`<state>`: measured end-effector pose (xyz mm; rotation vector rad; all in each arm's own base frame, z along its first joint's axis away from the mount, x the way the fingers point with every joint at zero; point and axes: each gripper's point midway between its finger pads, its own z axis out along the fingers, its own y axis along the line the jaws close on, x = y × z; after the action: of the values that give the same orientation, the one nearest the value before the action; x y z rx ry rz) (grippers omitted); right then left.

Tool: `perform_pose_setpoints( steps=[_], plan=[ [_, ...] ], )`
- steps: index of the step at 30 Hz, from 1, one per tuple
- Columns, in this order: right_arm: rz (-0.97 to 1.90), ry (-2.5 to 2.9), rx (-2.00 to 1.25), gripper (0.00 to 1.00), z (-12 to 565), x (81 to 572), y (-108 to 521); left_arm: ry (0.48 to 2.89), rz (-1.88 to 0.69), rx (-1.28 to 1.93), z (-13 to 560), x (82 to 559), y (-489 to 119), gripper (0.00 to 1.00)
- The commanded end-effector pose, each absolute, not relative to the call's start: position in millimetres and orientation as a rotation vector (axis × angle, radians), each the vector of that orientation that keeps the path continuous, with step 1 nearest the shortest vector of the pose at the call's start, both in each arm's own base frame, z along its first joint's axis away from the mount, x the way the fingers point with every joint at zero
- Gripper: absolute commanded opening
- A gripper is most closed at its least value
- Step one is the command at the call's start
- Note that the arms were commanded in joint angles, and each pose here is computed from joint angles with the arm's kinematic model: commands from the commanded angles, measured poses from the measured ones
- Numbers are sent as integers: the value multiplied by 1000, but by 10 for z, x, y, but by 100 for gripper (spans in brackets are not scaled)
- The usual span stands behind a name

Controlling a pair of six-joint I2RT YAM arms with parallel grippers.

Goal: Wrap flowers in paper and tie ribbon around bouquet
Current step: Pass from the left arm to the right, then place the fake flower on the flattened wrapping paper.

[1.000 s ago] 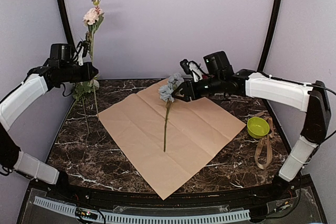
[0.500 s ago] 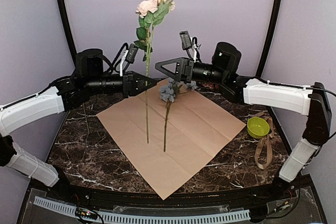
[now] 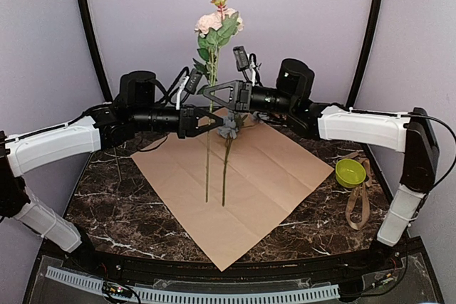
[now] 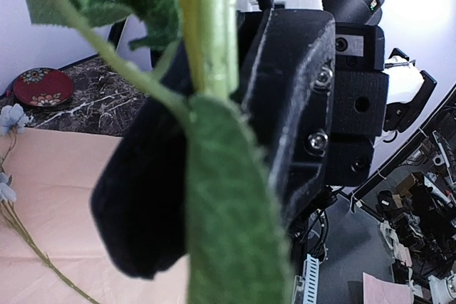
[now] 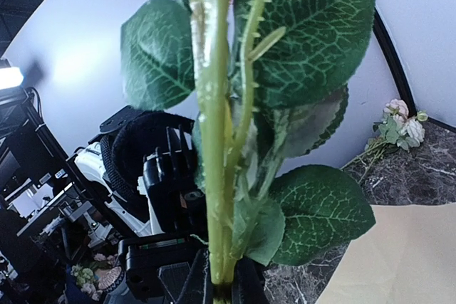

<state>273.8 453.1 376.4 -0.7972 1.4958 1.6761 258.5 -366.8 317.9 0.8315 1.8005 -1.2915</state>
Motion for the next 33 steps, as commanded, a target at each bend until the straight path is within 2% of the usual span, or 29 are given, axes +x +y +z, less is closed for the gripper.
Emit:
perform_pose_setpoints(
  steps=[1, 2, 3, 4, 5, 7, 10, 13, 22, 33],
  plan=[
    [1593, 1564, -755, 0, 3757, 2861, 4557, 1687, -1341, 861, 3455, 2481, -3673, 0],
    [1550, 1612, -735, 0, 3705, 2938, 4560, 1685, -1335, 858, 3453, 2476, -3646, 13],
    [1491, 1692, -713, 0, 3589, 3033, 4562, 1696, -1323, 849, 3426, 2487, -3609, 34],
    [1427, 1774, -691, 0, 3469, 3142, 4561, 1716, -1304, 831, 3391, 2515, -3550, 50],
    [1363, 1859, -660, 0, 3323, 3261, 4545, 1746, -1273, 797, 3340, 2573, -3469, 58],
    [1290, 2002, -599, 0, 3047, 3442, 4491, 1853, -1168, 663, 3163, 2783, -3233, 67],
    [1324, 2110, -581, 0, 2779, 3520, 4515, 2049, -1065, 357, 2755, 3162, -2696, 68],
    [1316, 2173, -591, 0, 2575, 3577, 4593, 2182, -1009, 132, 2272, 3325, -2322, 67],
    [1188, 2416, -442, 0, 1672, 4049, 4631, 2486, -757, -11, 1108, 3356, -2071, 60],
    [1053, 2467, -256, 0, 1145, 4514, 4561, 2664, -665, -28, 418, 3259, -2022, 57]
  ],
)
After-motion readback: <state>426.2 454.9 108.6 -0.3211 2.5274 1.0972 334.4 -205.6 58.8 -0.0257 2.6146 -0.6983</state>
